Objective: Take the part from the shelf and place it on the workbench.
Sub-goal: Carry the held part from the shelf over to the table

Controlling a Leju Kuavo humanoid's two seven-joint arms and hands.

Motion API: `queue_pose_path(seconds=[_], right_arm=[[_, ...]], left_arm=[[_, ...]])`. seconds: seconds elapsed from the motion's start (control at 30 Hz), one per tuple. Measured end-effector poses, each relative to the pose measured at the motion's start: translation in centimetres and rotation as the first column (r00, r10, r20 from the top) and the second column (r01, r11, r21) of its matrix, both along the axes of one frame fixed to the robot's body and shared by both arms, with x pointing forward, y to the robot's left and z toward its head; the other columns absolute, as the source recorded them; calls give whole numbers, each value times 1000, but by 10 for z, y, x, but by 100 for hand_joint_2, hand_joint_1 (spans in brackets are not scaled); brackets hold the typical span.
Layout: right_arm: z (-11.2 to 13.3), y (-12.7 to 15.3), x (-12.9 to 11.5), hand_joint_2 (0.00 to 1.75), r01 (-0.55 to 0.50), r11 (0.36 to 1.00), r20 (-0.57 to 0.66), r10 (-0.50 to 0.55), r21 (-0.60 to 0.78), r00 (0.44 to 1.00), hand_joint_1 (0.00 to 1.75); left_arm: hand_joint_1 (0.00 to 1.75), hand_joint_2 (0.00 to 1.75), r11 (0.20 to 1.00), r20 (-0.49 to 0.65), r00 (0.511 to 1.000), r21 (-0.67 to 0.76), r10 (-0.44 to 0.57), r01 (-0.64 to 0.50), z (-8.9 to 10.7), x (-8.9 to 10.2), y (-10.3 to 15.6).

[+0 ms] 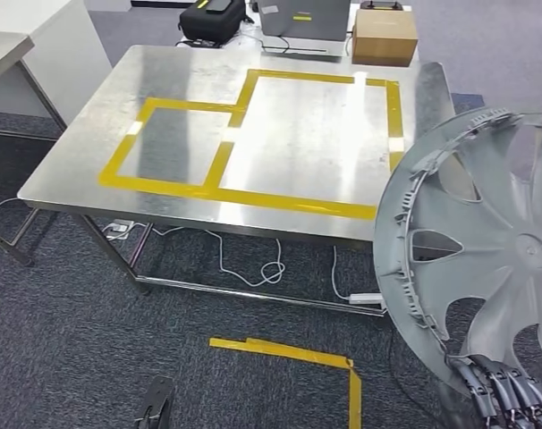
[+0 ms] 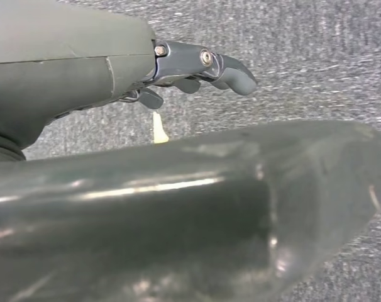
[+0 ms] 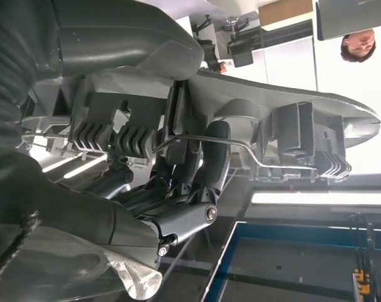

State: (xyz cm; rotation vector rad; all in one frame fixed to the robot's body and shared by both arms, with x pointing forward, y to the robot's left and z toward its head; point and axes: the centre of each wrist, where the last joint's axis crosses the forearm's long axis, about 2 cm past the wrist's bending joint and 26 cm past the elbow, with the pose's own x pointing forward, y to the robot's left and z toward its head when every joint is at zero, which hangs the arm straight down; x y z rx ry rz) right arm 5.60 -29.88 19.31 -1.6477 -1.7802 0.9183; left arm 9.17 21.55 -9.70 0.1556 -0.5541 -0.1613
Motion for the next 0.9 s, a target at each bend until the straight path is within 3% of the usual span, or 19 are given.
queue_pose_path(seconds=[0.9], right_arm=[[-5, 2, -4, 175, -10, 1000, -41, 10, 3, 999, 175]], left_arm=[[0, 0, 1000, 1, 1000, 11, 0, 0, -2, -5, 4]])
